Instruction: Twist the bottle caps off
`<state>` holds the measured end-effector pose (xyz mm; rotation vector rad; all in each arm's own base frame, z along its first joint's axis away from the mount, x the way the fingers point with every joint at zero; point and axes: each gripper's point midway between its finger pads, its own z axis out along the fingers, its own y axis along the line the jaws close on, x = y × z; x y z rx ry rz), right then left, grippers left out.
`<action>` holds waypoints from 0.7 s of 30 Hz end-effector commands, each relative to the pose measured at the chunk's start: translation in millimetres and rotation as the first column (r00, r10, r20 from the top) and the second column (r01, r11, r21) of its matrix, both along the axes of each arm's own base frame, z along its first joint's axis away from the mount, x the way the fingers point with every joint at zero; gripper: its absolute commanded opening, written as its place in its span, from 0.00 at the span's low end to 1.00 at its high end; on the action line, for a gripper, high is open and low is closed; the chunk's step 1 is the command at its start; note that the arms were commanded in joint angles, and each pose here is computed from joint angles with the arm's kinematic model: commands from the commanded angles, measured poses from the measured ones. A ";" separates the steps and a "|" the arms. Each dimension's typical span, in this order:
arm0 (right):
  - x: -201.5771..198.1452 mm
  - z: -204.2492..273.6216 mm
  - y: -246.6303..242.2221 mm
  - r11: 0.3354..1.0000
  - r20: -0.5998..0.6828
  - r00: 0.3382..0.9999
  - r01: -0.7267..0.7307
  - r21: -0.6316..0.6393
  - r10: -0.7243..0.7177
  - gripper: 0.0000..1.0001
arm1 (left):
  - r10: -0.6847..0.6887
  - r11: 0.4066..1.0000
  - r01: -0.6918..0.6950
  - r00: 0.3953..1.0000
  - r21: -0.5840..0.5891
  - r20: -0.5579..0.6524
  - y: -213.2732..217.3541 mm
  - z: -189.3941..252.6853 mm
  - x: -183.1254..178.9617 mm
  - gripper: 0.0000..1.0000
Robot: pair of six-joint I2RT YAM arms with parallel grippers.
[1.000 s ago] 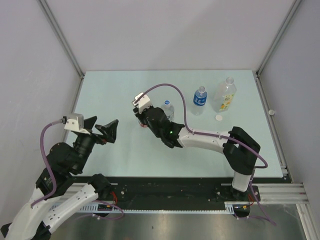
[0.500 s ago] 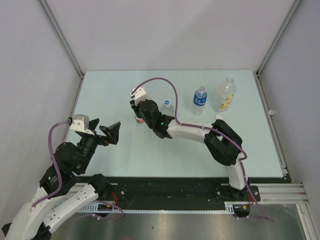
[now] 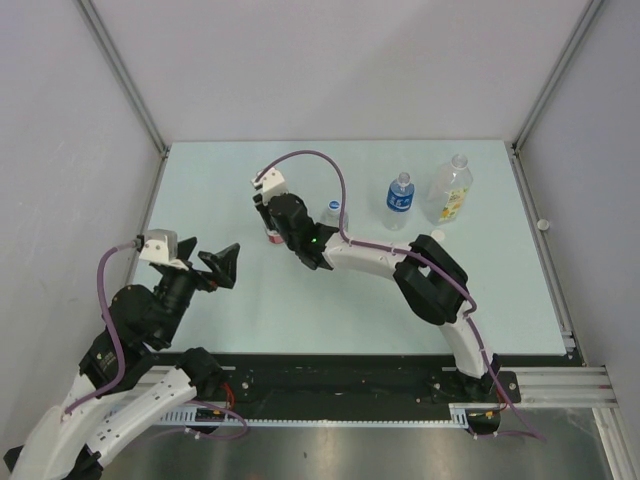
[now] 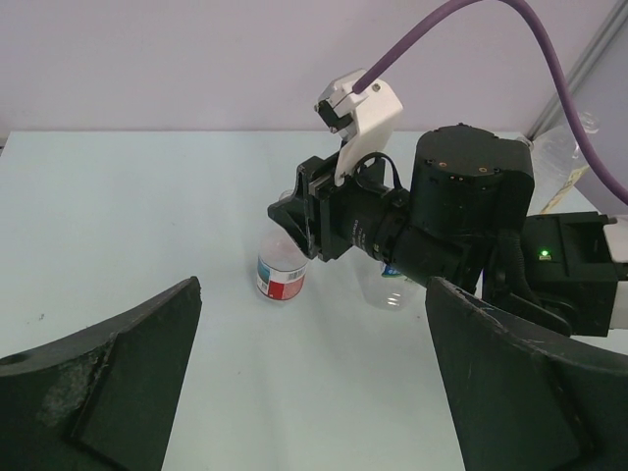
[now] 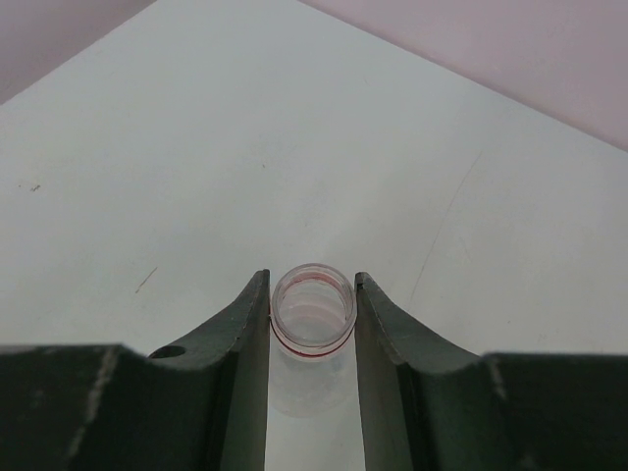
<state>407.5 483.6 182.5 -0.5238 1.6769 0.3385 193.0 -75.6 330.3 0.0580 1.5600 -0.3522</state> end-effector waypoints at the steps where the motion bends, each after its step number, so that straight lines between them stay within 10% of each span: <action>1: -0.1 6.5 -5.2 1.000 -0.015 0.999 0.028 0.006 -0.028 0.19 | 0.018 1.000 -0.018 1.000 0.017 0.011 3.8 -0.2 1.3 1.00; 12: -8.7 14.5 -14.3 0.999 -0.023 0.999 0.031 -0.014 -0.031 0.59 | 0.009 1.000 -0.009 1.000 0.013 0.006 1.0 -1.8 1.7 1.00; 21: -15.7 31.2 -17.4 0.999 -0.010 0.999 0.033 -0.002 -0.033 0.68 | 0.003 1.000 -0.003 1.000 0.014 0.002 -1.2 -2.5 2.7 1.00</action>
